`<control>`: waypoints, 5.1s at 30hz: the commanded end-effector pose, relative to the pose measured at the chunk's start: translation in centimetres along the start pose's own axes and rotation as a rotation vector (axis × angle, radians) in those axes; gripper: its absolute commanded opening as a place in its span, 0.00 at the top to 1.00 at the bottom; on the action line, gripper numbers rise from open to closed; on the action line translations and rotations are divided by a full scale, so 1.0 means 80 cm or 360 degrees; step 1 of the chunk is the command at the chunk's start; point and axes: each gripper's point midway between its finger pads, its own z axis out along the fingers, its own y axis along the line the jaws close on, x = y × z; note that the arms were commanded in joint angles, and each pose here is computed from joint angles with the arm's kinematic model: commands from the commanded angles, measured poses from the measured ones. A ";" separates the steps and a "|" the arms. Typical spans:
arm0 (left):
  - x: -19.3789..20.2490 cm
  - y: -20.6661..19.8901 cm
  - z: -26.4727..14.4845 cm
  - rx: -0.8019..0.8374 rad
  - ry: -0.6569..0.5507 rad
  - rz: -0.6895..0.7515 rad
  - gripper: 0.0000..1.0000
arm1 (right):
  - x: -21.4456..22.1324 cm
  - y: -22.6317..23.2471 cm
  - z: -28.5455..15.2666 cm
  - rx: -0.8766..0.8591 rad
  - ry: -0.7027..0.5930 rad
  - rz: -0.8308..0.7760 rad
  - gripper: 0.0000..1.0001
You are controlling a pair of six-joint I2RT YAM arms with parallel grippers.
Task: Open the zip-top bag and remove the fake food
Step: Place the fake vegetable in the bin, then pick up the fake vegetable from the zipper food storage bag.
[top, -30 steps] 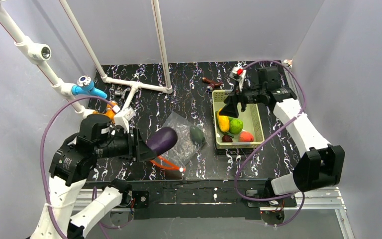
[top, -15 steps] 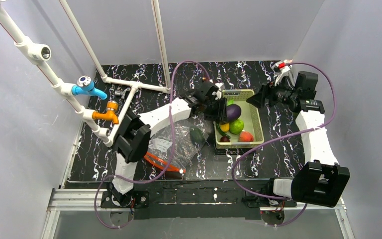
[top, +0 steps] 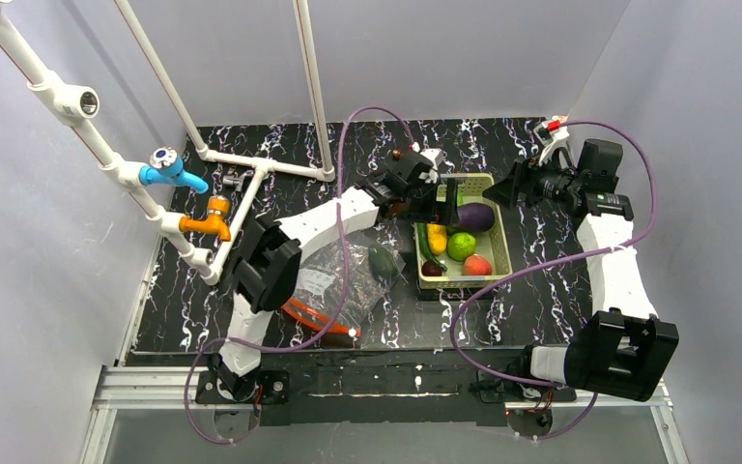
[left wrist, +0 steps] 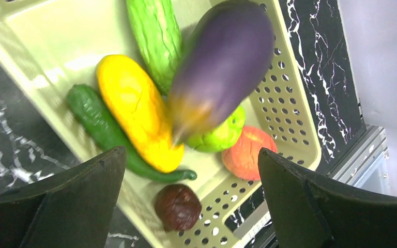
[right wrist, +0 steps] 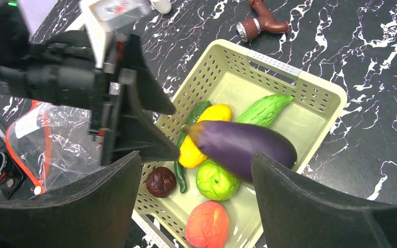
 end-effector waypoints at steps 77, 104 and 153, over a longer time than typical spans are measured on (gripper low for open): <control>0.195 0.173 -0.266 -0.0083 -0.0985 -0.0236 0.12 | 0.073 0.181 0.049 -0.0828 0.0447 0.0083 0.16; 0.226 0.208 -0.340 -0.0370 -0.0819 -0.0059 0.53 | 0.108 0.180 0.096 -0.0804 0.0560 -0.0383 0.16; 0.123 0.196 -0.199 0.0349 -0.0969 -0.0722 0.47 | 0.173 0.130 0.230 -0.0312 0.1183 -0.0646 0.16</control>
